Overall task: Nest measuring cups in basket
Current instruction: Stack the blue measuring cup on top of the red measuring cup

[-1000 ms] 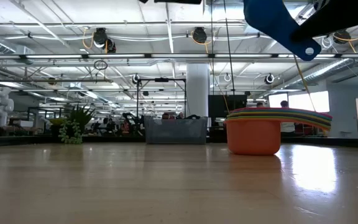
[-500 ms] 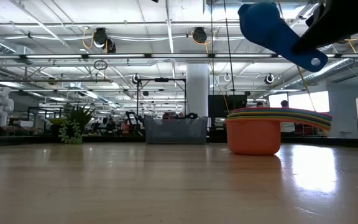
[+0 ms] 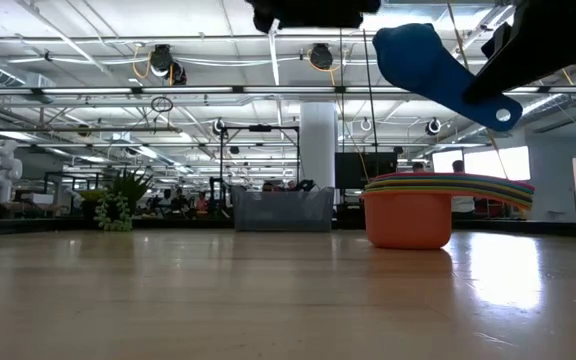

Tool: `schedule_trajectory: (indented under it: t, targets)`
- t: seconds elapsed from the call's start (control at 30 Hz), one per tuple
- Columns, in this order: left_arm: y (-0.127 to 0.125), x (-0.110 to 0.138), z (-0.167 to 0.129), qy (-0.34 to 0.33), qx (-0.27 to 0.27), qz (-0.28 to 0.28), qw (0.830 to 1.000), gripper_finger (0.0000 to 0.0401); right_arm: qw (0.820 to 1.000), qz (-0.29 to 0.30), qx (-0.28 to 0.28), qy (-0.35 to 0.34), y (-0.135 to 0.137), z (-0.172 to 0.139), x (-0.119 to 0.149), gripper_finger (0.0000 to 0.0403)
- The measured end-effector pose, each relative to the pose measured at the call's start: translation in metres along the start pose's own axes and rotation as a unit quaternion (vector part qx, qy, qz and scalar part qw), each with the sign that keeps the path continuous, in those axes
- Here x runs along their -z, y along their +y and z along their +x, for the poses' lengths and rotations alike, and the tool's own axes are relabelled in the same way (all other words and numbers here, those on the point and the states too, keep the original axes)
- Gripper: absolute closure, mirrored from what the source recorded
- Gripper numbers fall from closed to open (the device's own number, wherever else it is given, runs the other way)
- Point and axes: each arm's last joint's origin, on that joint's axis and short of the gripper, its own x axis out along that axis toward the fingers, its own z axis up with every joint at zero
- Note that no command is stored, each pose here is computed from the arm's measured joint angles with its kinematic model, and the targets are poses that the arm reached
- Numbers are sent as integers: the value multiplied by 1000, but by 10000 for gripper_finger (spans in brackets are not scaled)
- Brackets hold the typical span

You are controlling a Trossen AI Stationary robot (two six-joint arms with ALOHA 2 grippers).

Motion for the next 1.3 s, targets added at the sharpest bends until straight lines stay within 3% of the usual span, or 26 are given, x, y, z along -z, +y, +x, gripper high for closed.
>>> schedule_trajectory:
  t: [0.27, 0.73, 1.03, 1.3]
  targets:
    - [2, 7, 9, 11, 23, -8, 1000, 266, 1000, 8, -5, -8, 1, 0, -2, 403]
    - [7, 10, 16, 10, 33, -17, 999, 275, 1000, 6, -4, -6, 1, 0, -1, 403]
    - [8, 12, 19, 12, 46, -7, 999, 387, 1000, 5, -4, -4, 1, 0, -1, 403]
    - [7, 12, 18, 7, 47, 23, 999, 394, 1000, -8, -13, 1, 1, -1, -1, 401]
